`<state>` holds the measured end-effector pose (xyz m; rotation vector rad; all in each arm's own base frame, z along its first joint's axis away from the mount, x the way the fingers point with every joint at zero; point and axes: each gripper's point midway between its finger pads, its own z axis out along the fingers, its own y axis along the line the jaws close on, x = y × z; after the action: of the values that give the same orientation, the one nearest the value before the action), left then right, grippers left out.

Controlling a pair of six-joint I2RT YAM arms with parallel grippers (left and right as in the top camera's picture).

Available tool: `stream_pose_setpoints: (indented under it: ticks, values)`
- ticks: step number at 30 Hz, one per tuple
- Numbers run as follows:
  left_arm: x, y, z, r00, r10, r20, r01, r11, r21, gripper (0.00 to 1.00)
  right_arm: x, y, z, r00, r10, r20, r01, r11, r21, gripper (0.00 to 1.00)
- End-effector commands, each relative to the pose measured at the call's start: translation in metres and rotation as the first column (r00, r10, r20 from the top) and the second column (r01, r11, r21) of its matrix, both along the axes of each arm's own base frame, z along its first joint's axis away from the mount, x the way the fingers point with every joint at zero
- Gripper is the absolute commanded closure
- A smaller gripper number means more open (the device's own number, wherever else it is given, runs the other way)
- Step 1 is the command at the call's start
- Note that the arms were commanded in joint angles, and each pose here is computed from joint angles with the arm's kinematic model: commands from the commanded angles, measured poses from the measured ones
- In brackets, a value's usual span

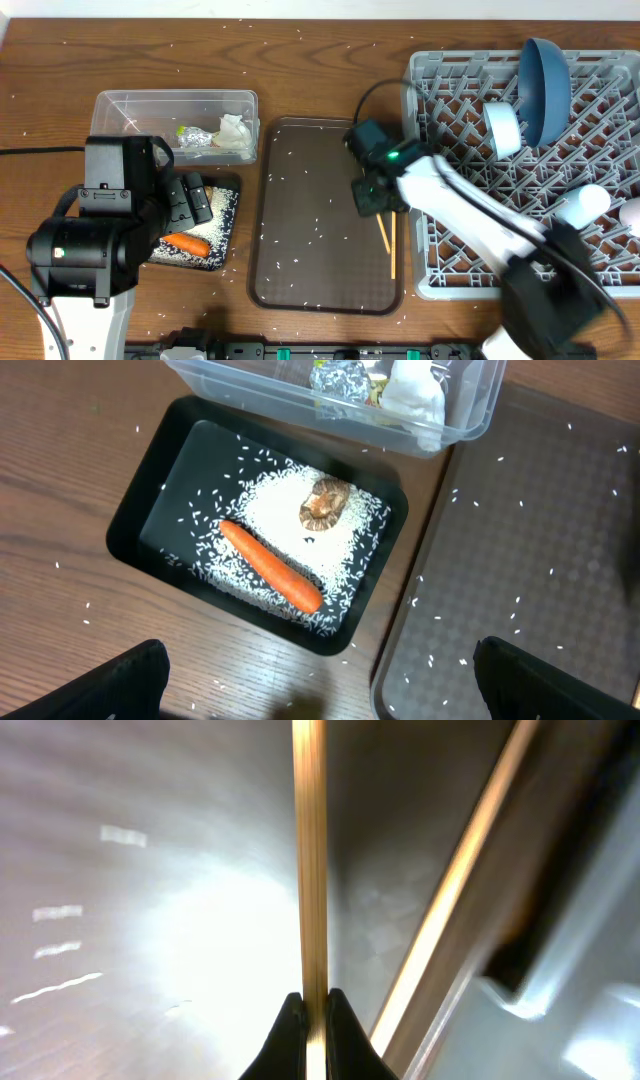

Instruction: Sort waste into correct bins and load items into the dishwasher rack

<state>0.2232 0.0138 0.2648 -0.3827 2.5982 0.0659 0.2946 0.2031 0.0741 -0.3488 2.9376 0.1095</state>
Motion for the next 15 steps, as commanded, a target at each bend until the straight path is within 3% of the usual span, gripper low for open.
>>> stream_pose_setpoints:
  ticks: [1,6,15]
  values:
    - [0.001,0.003,0.006,1.0,0.016,0.016,-0.017,1.0,0.008,0.02,0.018,-0.002,0.084,0.973,0.045,0.225,-0.063,0.995,0.075,0.99]
    - [0.001,0.003,0.006,1.0,0.016,0.015,-0.017,1.0,0.008,0.02,0.027,-0.059,0.117,0.948,-0.089,0.304,0.078,0.996,0.048,0.99]
    - [0.001,0.003,0.006,1.0,0.016,0.015,-0.017,1.0,0.008,0.02,0.035,-0.118,0.069,0.954,-0.236,0.185,0.244,0.97,-0.022,0.99]
